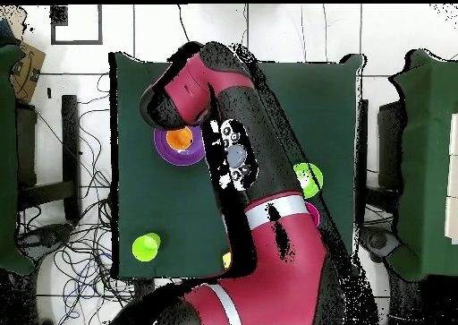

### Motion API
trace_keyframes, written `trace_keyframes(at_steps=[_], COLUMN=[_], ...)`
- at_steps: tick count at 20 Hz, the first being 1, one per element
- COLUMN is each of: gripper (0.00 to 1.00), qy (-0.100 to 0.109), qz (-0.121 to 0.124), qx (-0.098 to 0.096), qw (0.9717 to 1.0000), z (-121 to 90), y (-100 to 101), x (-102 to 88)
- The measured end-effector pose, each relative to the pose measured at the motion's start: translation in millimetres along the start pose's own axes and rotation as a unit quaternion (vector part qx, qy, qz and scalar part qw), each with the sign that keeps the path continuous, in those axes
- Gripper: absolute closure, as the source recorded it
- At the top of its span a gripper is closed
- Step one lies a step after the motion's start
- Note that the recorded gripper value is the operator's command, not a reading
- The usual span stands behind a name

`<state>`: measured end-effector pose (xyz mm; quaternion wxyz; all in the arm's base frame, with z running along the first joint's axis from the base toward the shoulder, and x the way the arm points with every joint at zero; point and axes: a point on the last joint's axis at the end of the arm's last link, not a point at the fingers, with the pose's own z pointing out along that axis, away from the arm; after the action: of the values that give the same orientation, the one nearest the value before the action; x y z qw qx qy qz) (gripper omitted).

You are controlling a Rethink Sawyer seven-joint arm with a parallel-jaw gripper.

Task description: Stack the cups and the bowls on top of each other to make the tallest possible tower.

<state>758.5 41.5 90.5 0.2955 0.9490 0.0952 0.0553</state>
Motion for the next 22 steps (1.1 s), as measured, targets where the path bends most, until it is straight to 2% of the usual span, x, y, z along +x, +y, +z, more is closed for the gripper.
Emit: trace_keyframes(at_steps=[10, 18, 22], gripper=[0.0, 0.0, 0.0], qy=[-0.013, -0.021, -0.023], qz=[-0.001, 0.008, 0.009], qx=[0.0, 0.019, 0.022], qw=[0.9999, 0.9996, 0.9995], z=[11.0, 5.6, 4.8], y=[-0.9, -6.7, -7.7], x=[-7.8, -8.5, -8.5])
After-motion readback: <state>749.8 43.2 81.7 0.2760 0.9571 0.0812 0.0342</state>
